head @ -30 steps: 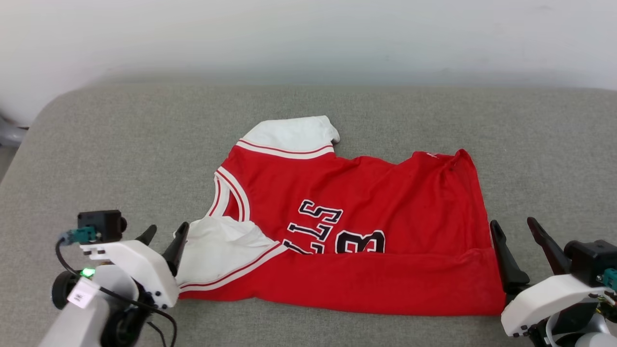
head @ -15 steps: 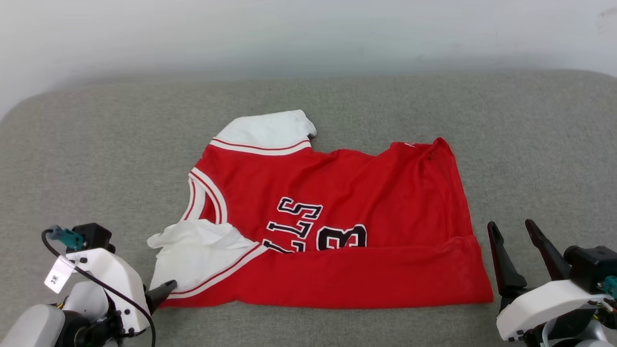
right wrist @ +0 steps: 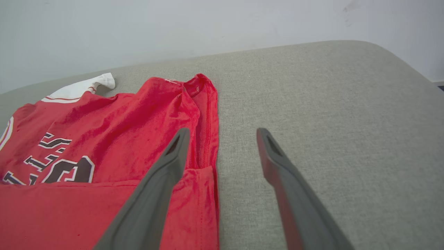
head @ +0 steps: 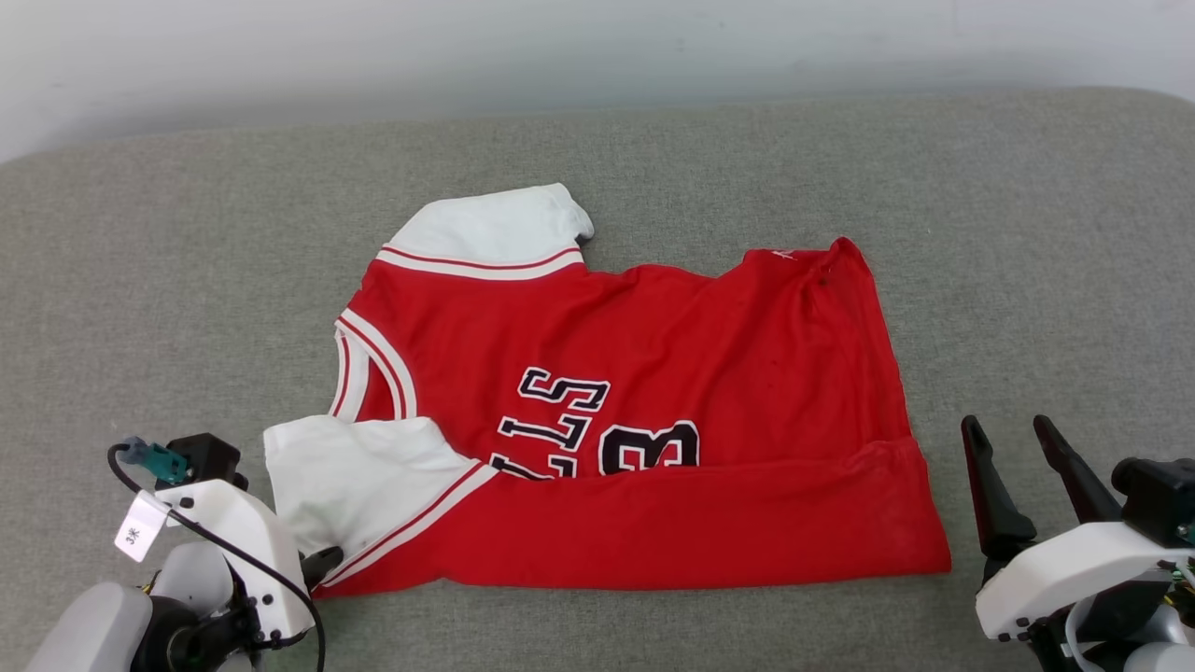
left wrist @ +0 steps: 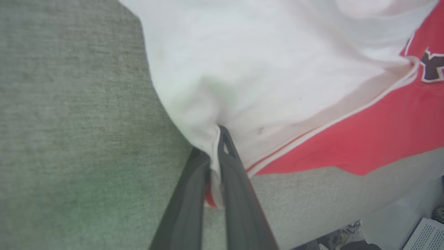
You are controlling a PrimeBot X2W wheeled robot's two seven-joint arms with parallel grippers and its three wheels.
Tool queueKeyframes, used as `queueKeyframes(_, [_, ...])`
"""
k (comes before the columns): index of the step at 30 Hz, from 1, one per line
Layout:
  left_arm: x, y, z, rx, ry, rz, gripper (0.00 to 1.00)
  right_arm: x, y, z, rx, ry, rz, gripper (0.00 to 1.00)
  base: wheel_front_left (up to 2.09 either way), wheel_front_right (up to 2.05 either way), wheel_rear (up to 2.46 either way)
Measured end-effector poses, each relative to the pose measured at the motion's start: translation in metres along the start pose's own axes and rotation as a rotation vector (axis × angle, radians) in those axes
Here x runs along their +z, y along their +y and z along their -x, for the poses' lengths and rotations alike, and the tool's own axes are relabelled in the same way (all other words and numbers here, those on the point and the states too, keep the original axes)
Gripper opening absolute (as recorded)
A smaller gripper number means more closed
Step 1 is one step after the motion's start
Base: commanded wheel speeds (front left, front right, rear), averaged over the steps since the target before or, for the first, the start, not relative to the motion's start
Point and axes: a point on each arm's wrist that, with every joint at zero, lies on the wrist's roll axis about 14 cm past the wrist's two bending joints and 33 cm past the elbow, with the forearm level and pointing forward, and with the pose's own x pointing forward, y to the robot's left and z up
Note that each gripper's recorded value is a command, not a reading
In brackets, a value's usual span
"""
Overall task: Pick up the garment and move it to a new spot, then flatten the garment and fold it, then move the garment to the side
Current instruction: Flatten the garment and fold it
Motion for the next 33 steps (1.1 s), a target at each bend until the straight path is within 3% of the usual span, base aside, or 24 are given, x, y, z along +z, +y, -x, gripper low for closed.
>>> queueKeyframes(6, [0.008, -0.001, 0.006, -0.007, -0.069, -0.037, 0.0, -0.006, -0.008, 0.001, -0.017, 0.075, -0.02, 1.0, 0.0, 0.0, 0.0])
queueKeyframes(11, [0.028, -0.005, 0.022, -0.001, -0.181, -0.098, 0.0, -0.042, -0.017, 0.013, -0.022, 0.336, -0.016, 1.0, 0.0, 0.0, 0.0])
queueKeyframes(16, [0.045, -0.01, 0.041, 0.008, -0.272, -0.143, 0.0, -0.064, -0.004, 0.023, 0.03, 0.522, 0.003, 1.0, 0.0, 0.0, 0.0])
queueKeyframes(30, [0.043, -0.015, 0.031, -0.006, -0.251, -0.148, 0.0, -0.112, 0.027, 0.005, 0.142, 0.757, 0.011, 1.0, 0.0, 0.0, 0.0])
queueKeyframes(31, [0.043, -0.014, 0.03, -0.005, -0.248, -0.146, 0.0, -0.114, 0.028, 0.004, 0.146, 0.769, 0.006, 0.7, 0.0, 0.0, 0.0])
queueKeyframes(32, [0.042, -0.014, 0.029, -0.004, -0.246, -0.144, 0.0, -0.115, 0.028, 0.003, 0.151, 0.775, 0.009, 0.27, 0.0, 0.0, 0.0])
queueKeyframes(33, [0.042, -0.013, 0.028, -0.005, -0.246, -0.144, 0.0, -0.114, 0.029, 0.002, 0.154, 0.775, 0.012, 0.0, 0.0, 0.0, 0.0])
